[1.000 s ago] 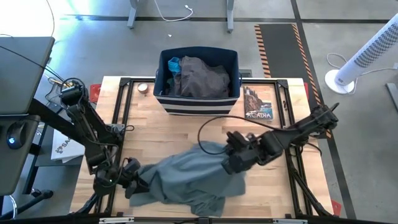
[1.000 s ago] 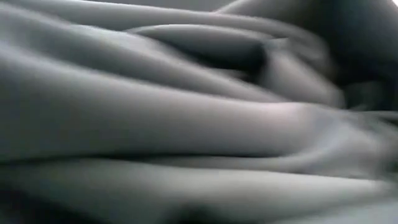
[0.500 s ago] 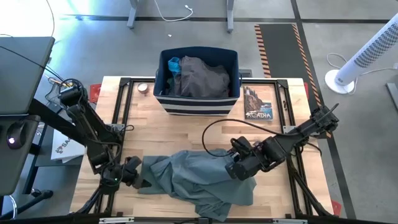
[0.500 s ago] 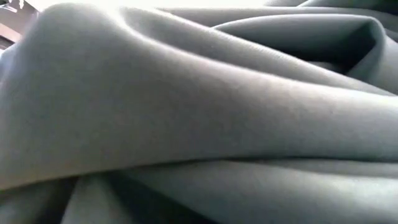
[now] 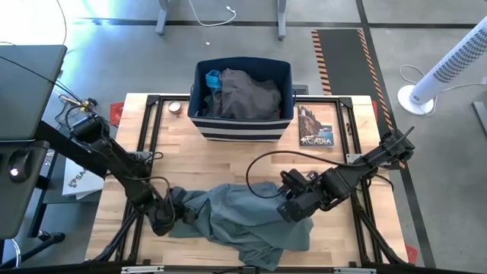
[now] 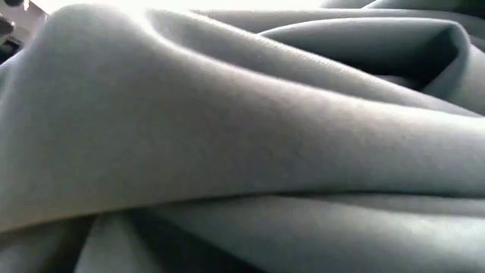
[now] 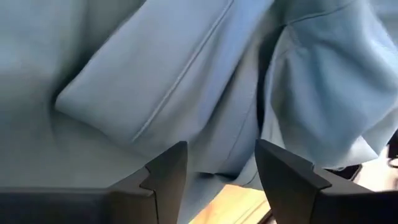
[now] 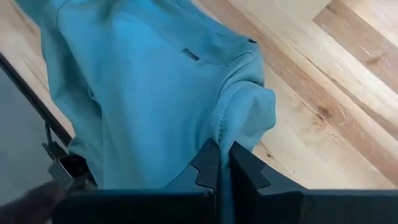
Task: Sort clothes
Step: Fold the blue pants
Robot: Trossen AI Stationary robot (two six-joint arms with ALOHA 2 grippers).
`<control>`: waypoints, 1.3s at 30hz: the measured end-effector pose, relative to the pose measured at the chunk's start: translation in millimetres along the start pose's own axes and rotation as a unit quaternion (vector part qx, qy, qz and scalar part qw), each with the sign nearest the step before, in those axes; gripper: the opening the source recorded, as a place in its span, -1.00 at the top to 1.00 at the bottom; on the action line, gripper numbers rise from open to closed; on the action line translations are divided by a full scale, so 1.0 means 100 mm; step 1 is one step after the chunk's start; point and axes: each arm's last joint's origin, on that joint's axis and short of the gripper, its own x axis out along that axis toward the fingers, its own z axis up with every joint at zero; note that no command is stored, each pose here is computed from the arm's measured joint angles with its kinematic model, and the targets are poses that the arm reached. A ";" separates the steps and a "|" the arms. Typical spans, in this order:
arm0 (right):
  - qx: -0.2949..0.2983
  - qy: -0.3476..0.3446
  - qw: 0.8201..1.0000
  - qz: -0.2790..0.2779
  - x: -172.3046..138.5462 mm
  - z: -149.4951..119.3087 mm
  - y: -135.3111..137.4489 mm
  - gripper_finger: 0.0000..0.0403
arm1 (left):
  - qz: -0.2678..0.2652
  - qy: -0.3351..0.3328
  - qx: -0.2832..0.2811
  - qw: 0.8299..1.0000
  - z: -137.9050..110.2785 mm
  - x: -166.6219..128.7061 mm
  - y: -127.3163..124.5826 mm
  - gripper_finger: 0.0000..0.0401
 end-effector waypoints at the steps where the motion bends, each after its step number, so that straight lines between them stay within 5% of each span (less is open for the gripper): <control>1: -0.009 0.004 1.000 0.001 0.00 0.00 0.00 0.95 | 0.005 -0.004 0.009 1.000 0.01 -0.01 -0.02 0.09; 10: -0.012 0.005 1.000 -0.002 0.02 0.07 -0.02 0.95 | 0.135 0.000 0.180 0.974 0.23 -0.17 -0.16 0.18; 22: 0.004 0.026 1.000 0.001 0.06 0.17 -0.06 0.95 | 0.141 0.057 0.352 0.924 0.31 0.04 -0.21 0.18; 33: 0.012 0.032 0.999 0.003 0.06 0.17 -0.05 0.95 | 0.231 0.105 0.407 0.877 0.28 0.43 -0.05 0.20; 36: 0.012 0.034 0.999 0.004 0.05 0.16 -0.05 0.95 | 0.262 0.104 0.404 0.870 0.30 0.41 -0.07 0.41; 39: 0.011 0.034 0.999 0.005 0.05 0.15 -0.05 0.95 | 0.276 0.091 0.435 0.852 0.33 0.31 -0.12 0.84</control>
